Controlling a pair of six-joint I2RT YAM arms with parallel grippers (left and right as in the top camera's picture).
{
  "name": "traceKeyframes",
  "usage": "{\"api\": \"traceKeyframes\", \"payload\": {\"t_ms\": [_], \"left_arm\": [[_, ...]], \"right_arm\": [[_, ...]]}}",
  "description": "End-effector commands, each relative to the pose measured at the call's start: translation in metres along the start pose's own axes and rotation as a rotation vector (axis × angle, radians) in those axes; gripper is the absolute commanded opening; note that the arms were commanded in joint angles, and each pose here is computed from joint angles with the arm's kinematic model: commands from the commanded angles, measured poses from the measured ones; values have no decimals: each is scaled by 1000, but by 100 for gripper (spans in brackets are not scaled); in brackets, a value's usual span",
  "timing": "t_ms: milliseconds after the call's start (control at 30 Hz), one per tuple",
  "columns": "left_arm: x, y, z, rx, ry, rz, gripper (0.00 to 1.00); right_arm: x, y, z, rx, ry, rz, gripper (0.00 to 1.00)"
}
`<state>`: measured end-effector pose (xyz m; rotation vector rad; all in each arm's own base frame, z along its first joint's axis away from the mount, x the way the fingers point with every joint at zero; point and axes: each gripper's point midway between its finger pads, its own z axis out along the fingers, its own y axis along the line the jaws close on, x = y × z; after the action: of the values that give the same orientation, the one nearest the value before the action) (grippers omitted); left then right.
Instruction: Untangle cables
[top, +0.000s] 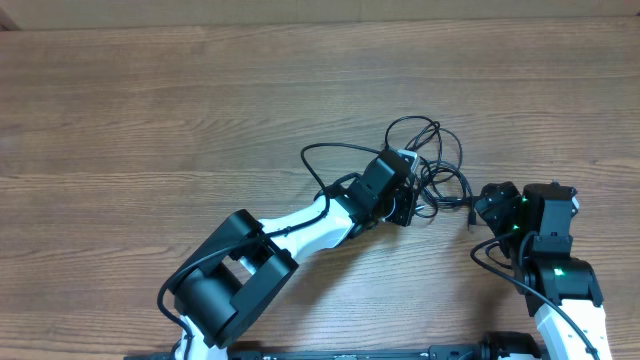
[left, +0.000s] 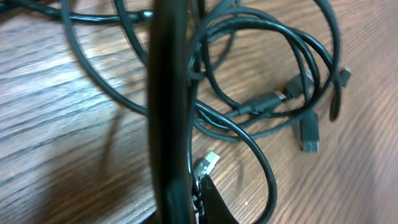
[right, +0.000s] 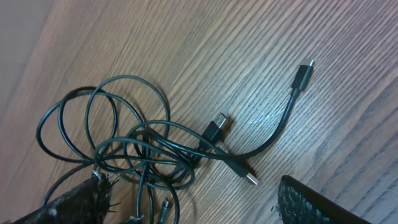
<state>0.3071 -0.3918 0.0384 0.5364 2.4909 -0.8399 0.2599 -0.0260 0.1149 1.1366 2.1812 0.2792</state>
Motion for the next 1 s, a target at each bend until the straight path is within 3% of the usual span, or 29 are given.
{"api": "traceKeyframes", "payload": {"t_ms": [0,133,333,600,767,967], "left_arm": [[-28,-34,-33,81,-72,172,4],[-57,-55,-87,95,-171,315,4],[-96,-82,-183,107,-366,481,4],[-125,-99,-291,106,-613,546,4],[-125,-99,-317,99,-655,546,4],[-121,-100,-315,110,-634,554,4]], "right_arm": [[-2,4,-2,-13,-2,-58,84],[2,11,-2,-53,23,-94,83],[19,56,-11,-303,114,-265,83],[44,108,-43,-662,213,-451,84],[50,127,-62,-806,245,-482,84],[56,148,-89,-991,266,-541,84]]}}
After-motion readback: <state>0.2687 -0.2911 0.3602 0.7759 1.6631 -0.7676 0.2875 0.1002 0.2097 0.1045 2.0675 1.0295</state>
